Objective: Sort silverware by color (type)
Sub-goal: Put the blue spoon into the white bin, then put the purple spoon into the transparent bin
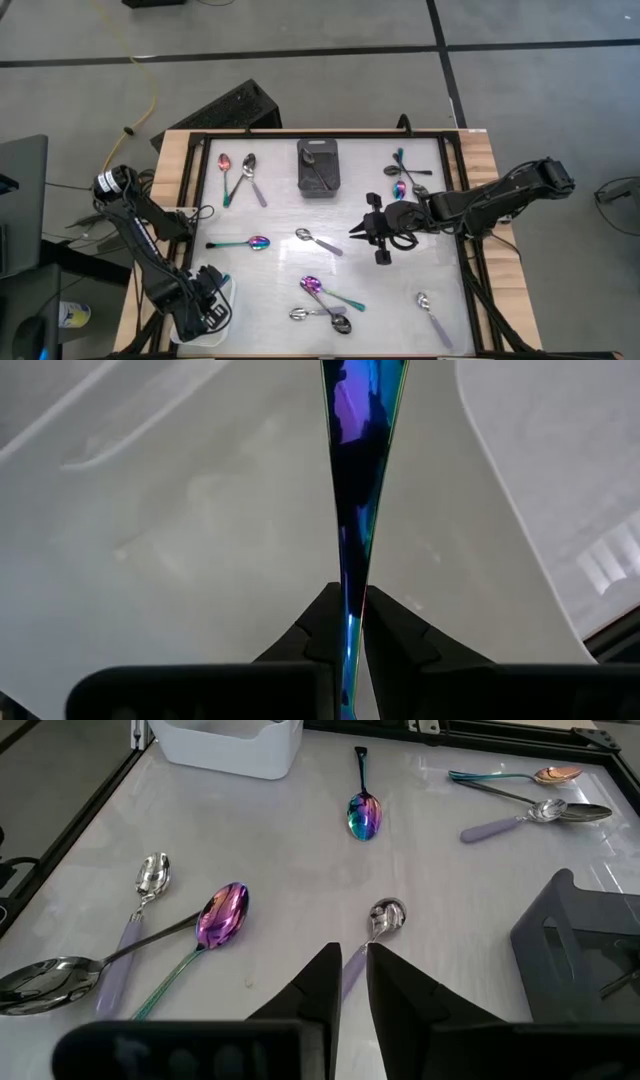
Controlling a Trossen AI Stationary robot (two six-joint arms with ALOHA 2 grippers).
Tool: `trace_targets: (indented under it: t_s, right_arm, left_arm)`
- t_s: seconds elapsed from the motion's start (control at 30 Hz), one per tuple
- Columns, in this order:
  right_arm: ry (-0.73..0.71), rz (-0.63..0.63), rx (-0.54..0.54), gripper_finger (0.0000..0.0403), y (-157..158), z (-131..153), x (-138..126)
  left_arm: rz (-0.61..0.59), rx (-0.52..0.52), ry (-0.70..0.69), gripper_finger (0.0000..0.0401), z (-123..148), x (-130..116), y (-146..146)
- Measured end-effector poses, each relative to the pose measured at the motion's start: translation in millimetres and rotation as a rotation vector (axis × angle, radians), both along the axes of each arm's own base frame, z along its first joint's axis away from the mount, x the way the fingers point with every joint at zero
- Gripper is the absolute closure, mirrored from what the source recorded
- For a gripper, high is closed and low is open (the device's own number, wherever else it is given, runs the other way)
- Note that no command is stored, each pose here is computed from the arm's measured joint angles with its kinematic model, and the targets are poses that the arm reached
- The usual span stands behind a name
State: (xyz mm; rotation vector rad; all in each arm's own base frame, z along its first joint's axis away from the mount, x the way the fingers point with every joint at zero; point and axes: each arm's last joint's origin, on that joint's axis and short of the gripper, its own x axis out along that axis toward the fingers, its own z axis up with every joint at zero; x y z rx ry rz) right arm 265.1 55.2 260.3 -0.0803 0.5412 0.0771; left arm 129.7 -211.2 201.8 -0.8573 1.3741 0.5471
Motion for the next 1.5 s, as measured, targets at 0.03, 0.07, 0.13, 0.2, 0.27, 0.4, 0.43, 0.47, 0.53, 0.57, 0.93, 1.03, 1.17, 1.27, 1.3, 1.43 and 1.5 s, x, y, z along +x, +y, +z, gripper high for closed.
trace_targets:
  t_s: [0.03,0.07,0.13,0.2,0.27,0.4,0.43,0.47,0.53,0.57,0.93,1.03,1.17,1.27,1.3,1.43,1.5]
  right_arm:
    - [0.001,0.000,0.000,0.0326,0,0,0]
    - [0.003,0.000,-0.001,0.0326,0,0,0]
    - [0.004,0.000,-0.001,0.0326,0,0,0]
    - [0.004,0.000,-0.001,0.0326,0,0,0]
    - [0.003,0.000,-0.001,0.0326,0,0,0]
    - [0.004,0.000,-0.002,0.0326,0,0,0]
    - [0.005,0.001,-0.002,0.0326,0,-1,0]
    - [0.007,0.001,-0.002,0.0326,0,-1,0]
    - [0.014,0.002,-0.005,0.0326,0,-1,-1]
    - [0.020,0.001,-0.006,0.0326,0,-2,-1]
    - [0.036,0.000,-0.008,0.0326,0,-3,-2]
    - [0.036,0.000,-0.008,0.0326,0,-3,-2]
    - [0.036,0.001,-0.008,0.0326,0,-3,-2]
    - [0.036,0.000,-0.008,0.0326,0,-3,-2]
    - [0.036,0.000,-0.008,0.0326,0,-3,-2]
    - [0.035,0.000,-0.008,0.0326,0,-3,-2]
    - [0.035,0.000,-0.008,0.0326,0,-3,-2]
  left_arm:
    - [-0.001,-0.002,0.003,0.0386,0,0,0]
    - [0.001,-0.004,0.006,0.0386,0,0,0]
    - [0.006,-0.012,0.018,0.0386,0,0,0]
    - [0.009,-0.014,0.021,0.0386,0,-1,0]
    - [0.010,-0.014,0.021,0.0386,0,-1,0]
    - [0.014,-0.008,0.009,0.0383,-2,0,0]
    - [0.016,-0.005,0.009,0.0381,-4,-1,1]
    - [0.016,-0.002,0.012,0.0378,-6,-1,2]
    - [0.016,-0.007,0.027,0.0371,-8,-2,2]
    - [0.014,-0.013,0.039,0.0366,-8,-2,2]
    - [-0.002,-0.059,0.062,0.0303,-8,-2,-1]
    - [-0.005,-0.078,0.093,0.0287,-7,-3,-1]
    - [-0.003,-0.085,0.100,0.0270,-7,-3,-1]
    - [-0.020,-0.083,0.095,0.0257,-7,-2,0]
    - [-0.027,-0.084,0.097,0.0254,-7,-1,0]
    - [-0.057,-0.097,0.068,0.0241,0,3,5]
    - [-0.057,-0.095,0.028,0.0235,7,5,8]
